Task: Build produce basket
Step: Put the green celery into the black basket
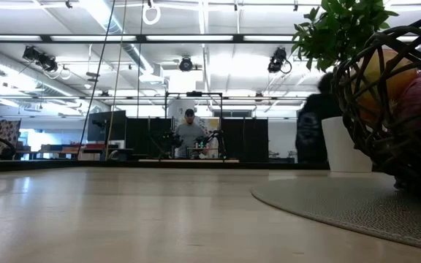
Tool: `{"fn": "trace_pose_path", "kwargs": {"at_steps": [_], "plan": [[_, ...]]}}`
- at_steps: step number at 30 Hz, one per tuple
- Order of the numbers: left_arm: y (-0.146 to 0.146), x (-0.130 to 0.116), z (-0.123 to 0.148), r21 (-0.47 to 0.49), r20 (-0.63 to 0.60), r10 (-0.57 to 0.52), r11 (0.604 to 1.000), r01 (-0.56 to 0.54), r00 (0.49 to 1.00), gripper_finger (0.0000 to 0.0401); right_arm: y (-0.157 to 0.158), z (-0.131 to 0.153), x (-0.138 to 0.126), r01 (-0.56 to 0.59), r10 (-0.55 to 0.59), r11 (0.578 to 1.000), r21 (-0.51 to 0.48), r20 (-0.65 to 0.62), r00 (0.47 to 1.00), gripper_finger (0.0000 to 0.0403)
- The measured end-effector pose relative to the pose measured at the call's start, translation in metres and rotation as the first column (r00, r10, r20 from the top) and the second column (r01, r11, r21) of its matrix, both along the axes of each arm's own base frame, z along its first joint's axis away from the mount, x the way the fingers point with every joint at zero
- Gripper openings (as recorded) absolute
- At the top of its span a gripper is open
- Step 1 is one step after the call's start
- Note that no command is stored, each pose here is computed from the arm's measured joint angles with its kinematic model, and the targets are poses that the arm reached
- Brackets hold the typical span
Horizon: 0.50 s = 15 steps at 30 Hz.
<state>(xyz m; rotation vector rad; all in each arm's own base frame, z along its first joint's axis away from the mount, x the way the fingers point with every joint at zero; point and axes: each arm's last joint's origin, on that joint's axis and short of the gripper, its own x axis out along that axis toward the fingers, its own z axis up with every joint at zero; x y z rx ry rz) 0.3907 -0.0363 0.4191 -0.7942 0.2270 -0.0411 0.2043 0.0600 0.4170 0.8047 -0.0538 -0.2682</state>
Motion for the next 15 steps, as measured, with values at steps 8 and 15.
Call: {"fn": "trace_pose_path", "kwargs": {"at_steps": [8, 15], "plan": [[0.004, 0.000, 0.000, 0.004, -0.002, 0.006, 1.000, -0.006, 1.000, 0.0110, -0.008, -0.007, 0.029, -0.031, 0.031, 0.999, 0.013, 0.017, 0.999, 0.0368], [0.009, 0.000, -0.001, 0.030, -0.012, 0.018, 0.999, -0.017, 1.000, 0.0113, -0.011, -0.012, 0.044, -0.026, 0.025, 1.000, 0.017, 0.028, 0.999, 0.0350]]}}
